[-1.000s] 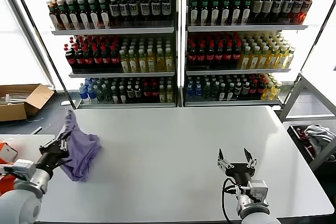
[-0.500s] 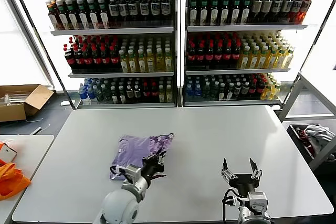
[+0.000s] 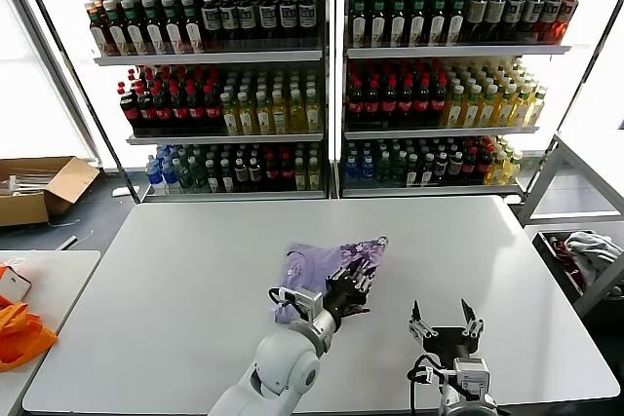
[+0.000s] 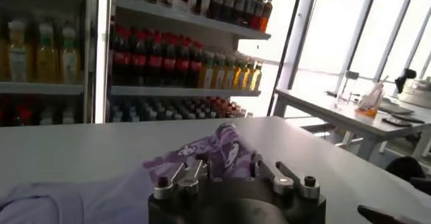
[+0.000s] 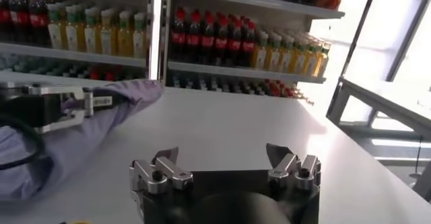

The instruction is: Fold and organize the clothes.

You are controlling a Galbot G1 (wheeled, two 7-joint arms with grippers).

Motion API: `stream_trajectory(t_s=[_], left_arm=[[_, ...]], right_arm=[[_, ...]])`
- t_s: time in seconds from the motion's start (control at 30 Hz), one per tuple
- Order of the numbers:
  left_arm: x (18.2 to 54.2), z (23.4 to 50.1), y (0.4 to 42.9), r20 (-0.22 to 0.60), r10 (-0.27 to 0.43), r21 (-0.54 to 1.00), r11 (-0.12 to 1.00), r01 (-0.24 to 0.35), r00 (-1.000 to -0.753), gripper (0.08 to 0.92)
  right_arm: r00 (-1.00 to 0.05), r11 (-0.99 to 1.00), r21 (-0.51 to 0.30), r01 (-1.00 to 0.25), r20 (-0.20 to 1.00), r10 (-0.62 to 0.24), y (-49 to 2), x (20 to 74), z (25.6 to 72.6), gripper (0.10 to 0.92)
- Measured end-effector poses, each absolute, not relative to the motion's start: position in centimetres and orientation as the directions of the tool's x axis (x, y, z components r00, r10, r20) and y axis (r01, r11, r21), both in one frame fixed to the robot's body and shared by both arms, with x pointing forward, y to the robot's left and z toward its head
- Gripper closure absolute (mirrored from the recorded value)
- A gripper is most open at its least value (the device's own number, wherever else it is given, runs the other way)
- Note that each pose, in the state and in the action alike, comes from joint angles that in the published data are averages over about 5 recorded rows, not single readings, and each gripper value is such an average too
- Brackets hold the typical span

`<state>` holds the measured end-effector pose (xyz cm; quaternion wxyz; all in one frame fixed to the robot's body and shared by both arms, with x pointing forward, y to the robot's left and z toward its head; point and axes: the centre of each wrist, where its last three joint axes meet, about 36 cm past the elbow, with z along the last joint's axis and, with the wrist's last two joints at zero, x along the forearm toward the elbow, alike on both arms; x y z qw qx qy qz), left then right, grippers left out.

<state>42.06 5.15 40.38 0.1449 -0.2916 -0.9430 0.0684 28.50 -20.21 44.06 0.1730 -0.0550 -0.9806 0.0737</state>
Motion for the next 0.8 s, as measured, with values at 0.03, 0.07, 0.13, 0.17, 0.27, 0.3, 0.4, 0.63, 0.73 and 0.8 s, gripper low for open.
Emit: stream_trajectory(t_s=[0.03,0.07,0.13,0.17,0.27,0.3,0.4,0.63,0.73,0.8], left_arm=[[42.1,40.5,5.0,0.226,0.574,-0.223,0.817,0.532,-0.787,0.586],[42.2,40.6,5.0,0.219,0.578,-0.232,0.813,0.534,-0.786,0.551],[42.2,40.8,5.0,0.207,0.585,-0.249,0.807,0.536,-0.784,0.499],[42.2,40.9,5.0,0.202,0.589,-0.257,0.803,0.538,-0.783,0.465],[42.0,41.4,5.0,0.181,0.607,-0.281,0.786,0.551,-0.774,0.378],[41.9,41.6,5.0,0.173,0.614,-0.289,0.779,0.556,-0.770,0.352],[41.6,42.0,5.1,0.148,0.632,-0.315,0.759,0.569,-0.761,0.265],[42.3,43.0,6.3,0.119,0.623,-0.331,0.759,0.560,-0.773,0.179],[42.7,43.3,7.4,0.130,0.591,-0.309,0.787,0.533,-0.797,0.177],[43.0,43.5,8.4,0.143,0.561,-0.285,0.812,0.509,-0.815,0.177]], right_arm=[[-0.933,0.984,-0.160,0.081,0.335,0.131,-20.1,28.6,43.9,0.200],[-0.932,0.985,-0.155,0.079,0.340,0.129,-20.1,28.7,43.8,0.200],[-0.929,0.987,-0.142,0.078,0.349,0.123,-19.9,29.0,43.7,0.200],[-0.928,0.988,-0.135,0.077,0.353,0.120,-19.9,29.1,43.6,0.200],[-0.924,0.991,-0.115,0.075,0.365,0.112,-19.7,29.6,43.4,0.200],[-0.923,0.991,-0.110,0.075,0.368,0.111,-19.7,29.8,43.3,0.200],[-0.921,0.992,-0.097,0.077,0.374,0.108,-19.8,30.3,43.3,0.200],[-0.917,0.995,-0.042,0.089,0.386,0.098,-20.3,31.3,43.9,0.200],[-0.913,0.996,0.003,0.091,0.399,0.082,-20.6,31.9,44.2,0.200],[-0.909,0.995,0.037,0.090,0.412,0.066,-20.8,32.2,44.3,0.200]])
